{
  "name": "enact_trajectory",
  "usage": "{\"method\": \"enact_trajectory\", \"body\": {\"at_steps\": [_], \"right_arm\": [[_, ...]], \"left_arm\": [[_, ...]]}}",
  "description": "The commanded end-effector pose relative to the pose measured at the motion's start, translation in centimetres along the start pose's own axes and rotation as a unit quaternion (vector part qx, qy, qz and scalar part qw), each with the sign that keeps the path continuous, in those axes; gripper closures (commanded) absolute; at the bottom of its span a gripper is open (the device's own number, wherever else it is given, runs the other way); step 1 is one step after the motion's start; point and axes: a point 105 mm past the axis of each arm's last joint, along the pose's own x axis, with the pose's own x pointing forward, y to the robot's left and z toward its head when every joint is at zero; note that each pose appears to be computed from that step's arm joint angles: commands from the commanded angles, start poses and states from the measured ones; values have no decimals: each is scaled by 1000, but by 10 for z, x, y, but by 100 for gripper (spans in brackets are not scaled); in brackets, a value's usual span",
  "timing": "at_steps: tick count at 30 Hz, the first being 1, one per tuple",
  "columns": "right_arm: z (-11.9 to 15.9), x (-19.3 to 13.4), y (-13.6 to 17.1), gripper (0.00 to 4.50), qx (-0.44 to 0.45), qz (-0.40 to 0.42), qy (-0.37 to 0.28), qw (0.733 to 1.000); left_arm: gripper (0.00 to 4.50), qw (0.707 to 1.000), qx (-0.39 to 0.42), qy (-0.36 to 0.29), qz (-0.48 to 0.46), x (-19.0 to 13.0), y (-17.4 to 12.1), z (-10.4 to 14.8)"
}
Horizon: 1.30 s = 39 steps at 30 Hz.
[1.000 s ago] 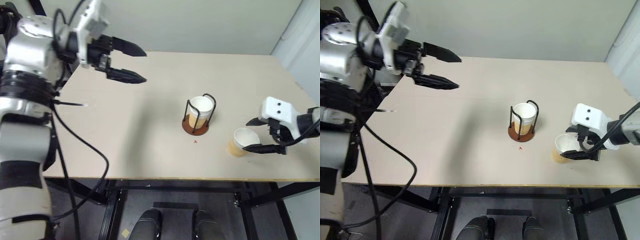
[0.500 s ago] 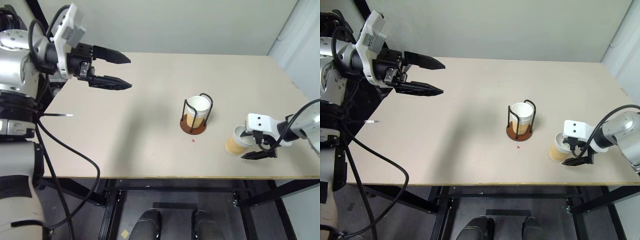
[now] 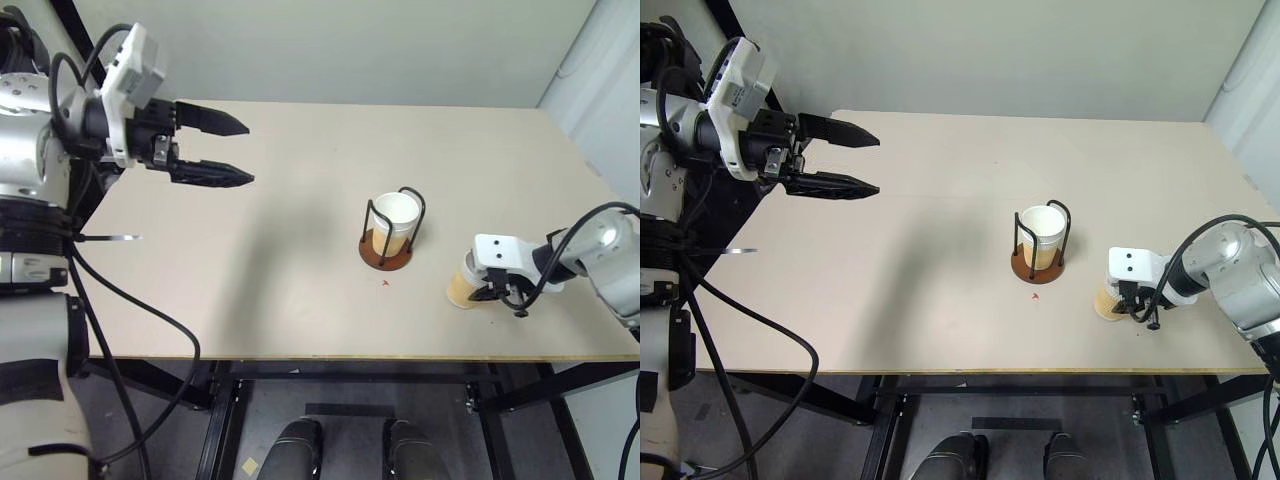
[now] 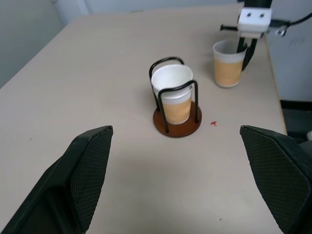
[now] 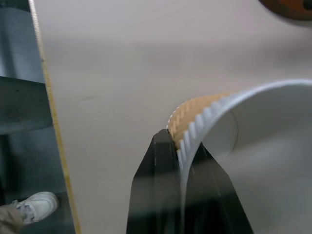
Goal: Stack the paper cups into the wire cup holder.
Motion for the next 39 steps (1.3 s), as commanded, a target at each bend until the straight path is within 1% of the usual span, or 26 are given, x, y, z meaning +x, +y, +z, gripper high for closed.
{"method": "enact_trajectory", "body": {"at_steps": [1,2,5,8,11,14,18,22,29,32,38,39], "right_arm": [[23,-45,-12,449,-27,-50,-26,998],[30,-55,-16,449,-32,-63,-35,997],[70,-94,-40,449,-68,-131,-81,986],[107,-111,-50,449,-116,-153,-108,975],[130,-113,-56,449,-154,-154,-118,969],[152,-96,-61,449,-198,-128,-115,965],[156,-70,-68,449,-228,-104,-89,964],[155,-59,-78,449,-238,-101,-73,963],[149,-49,-89,449,-249,-96,-49,962],[148,-46,-86,449,-255,-83,-47,962],[157,-41,-79,449,-269,-71,-57,959],[159,-40,-79,430,-272,-71,-59,958]], "left_arm": [[0,1000,19,-5,4,-11,0,7],[0,1000,19,-4,5,-11,0,6],[0,1000,18,-3,8,-12,1,5],[0,1000,18,-2,8,-12,1,4],[0,1000,17,-2,7,-11,0,3],[0,1000,16,-1,5,-11,-2,2],[0,1000,14,4,10,-13,-5,2],[0,1000,13,6,14,-15,-6,1],[0,1000,9,7,21,-16,-9,-1],[0,1000,8,7,23,-16,-9,-1],[0,1000,10,7,23,-14,-8,0],[0,1000,11,7,23,-13,-8,0]]}}
